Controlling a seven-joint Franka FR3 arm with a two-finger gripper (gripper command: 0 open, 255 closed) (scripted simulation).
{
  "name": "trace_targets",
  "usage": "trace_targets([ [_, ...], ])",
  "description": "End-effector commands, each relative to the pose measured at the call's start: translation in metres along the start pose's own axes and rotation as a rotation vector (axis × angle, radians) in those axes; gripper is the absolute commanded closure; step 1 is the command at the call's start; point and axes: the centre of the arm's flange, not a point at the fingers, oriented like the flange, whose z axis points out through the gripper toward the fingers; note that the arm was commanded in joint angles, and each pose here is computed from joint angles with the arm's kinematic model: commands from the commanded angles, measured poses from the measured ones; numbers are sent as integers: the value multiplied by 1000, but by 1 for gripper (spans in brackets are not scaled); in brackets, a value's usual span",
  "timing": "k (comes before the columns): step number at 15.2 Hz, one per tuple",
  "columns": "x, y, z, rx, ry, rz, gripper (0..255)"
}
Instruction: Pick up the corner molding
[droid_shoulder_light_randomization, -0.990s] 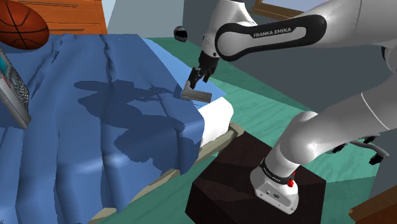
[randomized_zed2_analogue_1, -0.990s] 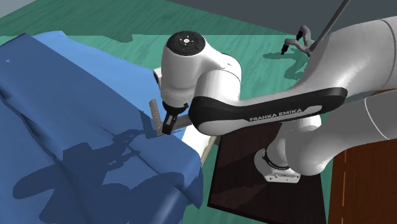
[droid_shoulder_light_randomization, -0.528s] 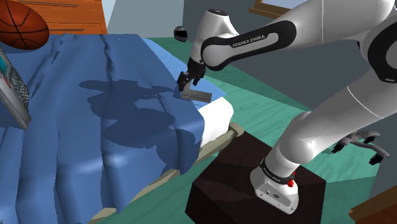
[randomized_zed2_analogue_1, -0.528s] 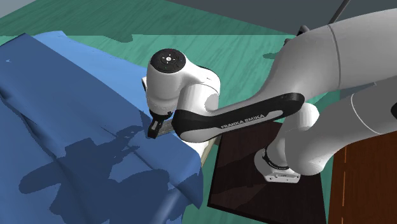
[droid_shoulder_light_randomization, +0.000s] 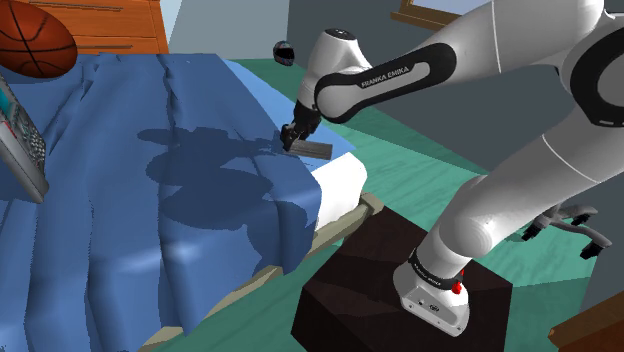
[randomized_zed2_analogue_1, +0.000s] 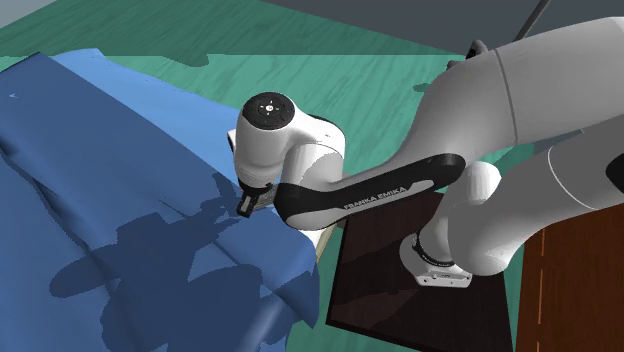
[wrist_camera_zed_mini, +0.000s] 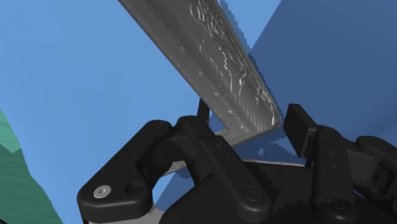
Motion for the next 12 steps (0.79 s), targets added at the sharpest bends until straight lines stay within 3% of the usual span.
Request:
trace_targets([
  [1, -2, -1, 3, 0, -7, -2, 255],
  [8, -1, -1, 3, 0, -7, -2, 255],
  [12, 5, -1, -17, 0, -7, -2, 255],
])
